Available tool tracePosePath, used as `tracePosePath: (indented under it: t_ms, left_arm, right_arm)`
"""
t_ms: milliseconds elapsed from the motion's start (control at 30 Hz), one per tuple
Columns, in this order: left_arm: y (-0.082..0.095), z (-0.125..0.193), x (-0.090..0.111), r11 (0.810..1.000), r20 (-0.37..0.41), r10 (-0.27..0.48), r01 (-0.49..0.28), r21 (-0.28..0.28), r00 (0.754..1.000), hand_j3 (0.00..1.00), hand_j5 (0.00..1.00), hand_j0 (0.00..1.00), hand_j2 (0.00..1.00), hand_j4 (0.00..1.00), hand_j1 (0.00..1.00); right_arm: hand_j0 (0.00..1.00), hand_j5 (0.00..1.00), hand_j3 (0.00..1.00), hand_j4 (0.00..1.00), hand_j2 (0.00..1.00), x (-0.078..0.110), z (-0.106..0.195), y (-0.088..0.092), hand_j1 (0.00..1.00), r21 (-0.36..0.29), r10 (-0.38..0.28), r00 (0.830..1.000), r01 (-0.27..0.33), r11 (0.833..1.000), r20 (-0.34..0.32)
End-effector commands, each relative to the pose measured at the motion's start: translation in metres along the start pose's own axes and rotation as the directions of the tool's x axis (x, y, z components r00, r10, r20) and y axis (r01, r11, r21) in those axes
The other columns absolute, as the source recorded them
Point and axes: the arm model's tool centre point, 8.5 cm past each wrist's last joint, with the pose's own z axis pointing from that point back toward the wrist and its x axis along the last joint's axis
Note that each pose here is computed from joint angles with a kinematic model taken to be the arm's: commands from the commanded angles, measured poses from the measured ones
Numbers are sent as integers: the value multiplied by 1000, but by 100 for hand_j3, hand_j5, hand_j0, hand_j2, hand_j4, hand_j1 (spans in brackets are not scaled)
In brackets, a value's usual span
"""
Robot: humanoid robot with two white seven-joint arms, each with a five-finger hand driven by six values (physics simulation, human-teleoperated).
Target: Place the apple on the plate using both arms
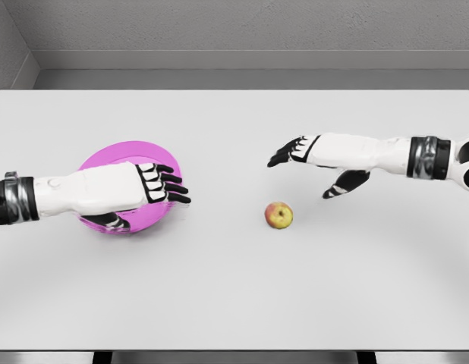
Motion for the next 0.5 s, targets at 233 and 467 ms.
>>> tracePosePath:
  t_ms: [233,467]
  left_arm:
    - [33,-120,53,998,297,-58,46,47,953,100,100,100,100,100,100]
    - [43,-162,91,995,436,-97,87,43,895,100,100,100,100,100,100]
  right_arm:
    - [100,100,100,100,100,-52,85,-42,100,-292,-123,976,67,954,-177]
    - [100,100,100,100,100,-48,62,-37,100,-286,-128,983,86,954,-132]
